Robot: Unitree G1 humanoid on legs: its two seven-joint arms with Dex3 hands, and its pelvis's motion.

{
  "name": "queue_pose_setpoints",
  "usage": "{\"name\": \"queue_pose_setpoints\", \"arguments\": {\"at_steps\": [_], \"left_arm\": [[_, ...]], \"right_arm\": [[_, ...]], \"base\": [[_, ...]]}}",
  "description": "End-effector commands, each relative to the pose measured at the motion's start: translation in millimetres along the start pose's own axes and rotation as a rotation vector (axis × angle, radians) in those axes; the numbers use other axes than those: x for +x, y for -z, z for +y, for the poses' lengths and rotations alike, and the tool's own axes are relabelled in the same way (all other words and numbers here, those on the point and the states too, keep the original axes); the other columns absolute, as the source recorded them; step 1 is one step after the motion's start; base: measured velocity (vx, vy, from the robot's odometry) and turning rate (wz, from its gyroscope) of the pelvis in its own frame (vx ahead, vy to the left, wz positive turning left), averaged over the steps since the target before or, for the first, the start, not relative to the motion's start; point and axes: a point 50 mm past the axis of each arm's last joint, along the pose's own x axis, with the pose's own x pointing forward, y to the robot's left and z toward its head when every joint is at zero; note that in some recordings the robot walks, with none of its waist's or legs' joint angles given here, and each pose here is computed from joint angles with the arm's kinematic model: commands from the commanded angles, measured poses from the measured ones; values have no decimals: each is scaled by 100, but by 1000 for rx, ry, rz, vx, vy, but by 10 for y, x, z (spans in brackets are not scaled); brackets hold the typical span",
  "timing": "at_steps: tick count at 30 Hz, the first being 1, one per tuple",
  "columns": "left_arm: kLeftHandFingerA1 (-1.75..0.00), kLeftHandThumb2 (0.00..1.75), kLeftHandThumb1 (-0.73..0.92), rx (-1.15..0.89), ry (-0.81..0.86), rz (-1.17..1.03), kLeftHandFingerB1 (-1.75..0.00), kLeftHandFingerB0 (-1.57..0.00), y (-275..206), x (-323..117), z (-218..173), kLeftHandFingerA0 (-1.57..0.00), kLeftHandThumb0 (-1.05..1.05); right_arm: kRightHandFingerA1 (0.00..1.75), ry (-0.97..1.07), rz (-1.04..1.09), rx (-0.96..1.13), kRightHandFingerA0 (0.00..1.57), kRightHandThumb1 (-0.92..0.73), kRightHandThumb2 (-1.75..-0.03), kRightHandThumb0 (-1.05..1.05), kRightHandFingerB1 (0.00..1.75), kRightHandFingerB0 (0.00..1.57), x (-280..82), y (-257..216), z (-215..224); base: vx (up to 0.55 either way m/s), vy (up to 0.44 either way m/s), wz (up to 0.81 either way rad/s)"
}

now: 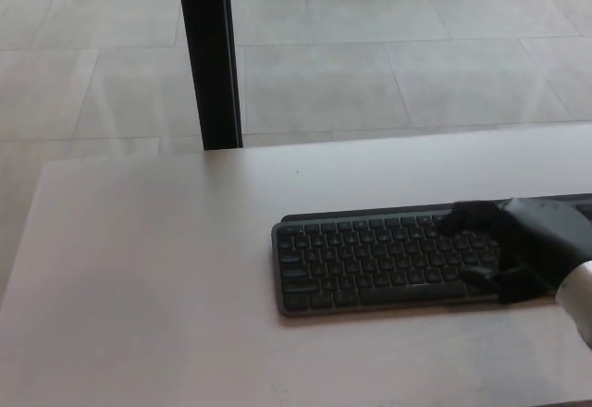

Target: The robot uses its right fingers to click on the space key of the black keyboard placed on the center of the white desk.

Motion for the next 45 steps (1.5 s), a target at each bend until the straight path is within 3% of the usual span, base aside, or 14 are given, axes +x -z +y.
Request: {"name": "queue_pose_setpoints", "arguments": {"at_steps": [1, 4, 5, 11, 12, 13, 25, 28, 29, 30, 33, 34, 43, 45], "left_arm": [[-76, 61, 72, -15, -26, -23, -57, -62, -48, 2, 82, -71, -54], [-77, 61, 70, -9, -21, -23, -58, -65, -49, 2, 86, -71, -55], [-76, 61, 71, -11, -22, -20, -58, -64, -47, 2, 85, -71, -55], [-74, 61, 71, -25, -18, -16, -56, -59, -51, 3, 104, -69, -55], [-75, 61, 71, -19, -21, -17, -58, -62, -58, 4, 106, -70, -55], [-72, 61, 72, -1, -20, -18, -55, -59, -61, 3, 114, -69, -55], [-72, 61, 71, -16, -29, -20, -55, -62, -57, 1, 133, -70, -54], [-72, 61, 71, -31, -24, -23, -56, -62, -53, 0, 125, -69, -53], [-74, 61, 72, -7, -21, -22, -56, -64, -52, 0, 129, -69, -55], [-74, 61, 72, -12, -16, -20, -56, -63, -53, 0, 132, -68, -55], [-79, 61, 71, -18, -22, -20, -58, -65, -55, 2, 116, -71, -55], [-81, 61, 71, -25, -16, -19, -60, -65, -52, 2, 111, -69, -55], [-72, 61, 72, -20, -44, 6, -55, -60, 26, -13, 173, -70, -55], [-73, 61, 72, -18, -53, 18, -55, -60, 65, -21, 192, -70, -54]], "right_arm": [[88, 180, 89, 729, 91, -61, -58, -37, 41, 55, -180, 383, -1058], [76, 319, 149, 777, 85, -48, -82, -40, 53, 42, -406, 740, -1287], [63, 352, 166, 788, 89, -61, -58, -36, 40, 53, -471, 816, -1335], [67, 656, 337, 869, 93, -61, -58, -39, 41, 57, -1141, 1361, -1643], [74, 719, 381, 871, 86, -49, -86, -49, 57, 52, -1282, 1455, -1663], [60, 837, 436, 912, 92, -58, -57, -43, 43, 61, -1547, 1627, -1644], [71, 1332, 717, 1088, 106, -51, -57, -71, 68, 68, -2877, 2226, -1008], [79, 1441, 767, 1137, 97, -55, -56, -74, 74, 68, -3030, 2268, -810], [88, 1497, 791, 1165, 91, -41, -97, -66, 80, 63, -3110, 2290, -645], [85, 1543, 838, 1197, 93, -55, -61, -72, 82, 66, -3149, 2312, -555], [93, 1664, 848, 1343, 94, -38, -98, -68, 88, 78, -3192, 2336, -419], [93, 1722, 833, 1422, 96, -53, -68, -69, 100, 71, -3205, 2340, -341], [119, 1749, 1124, 1542, 88, -55, -79, -64, 150, 106, -3226, 2291, 389], [136, 1659, 1206, 1518, 112, -58, -76, -66, 125, 85, -3244, 2266, 496]], "base": [[0, 0, 0], [0, 0, 0], [0, 0, 0], [0, 0, 0], [0, 0, 0], [0, 0, 0], [0, 0, 0], [-53, -8, 1], [0, 0, 0], [0, 0, 0], [0, 0, 0], [0, 0, 0], [0, 0, 0], [0, 0, 0]]}}
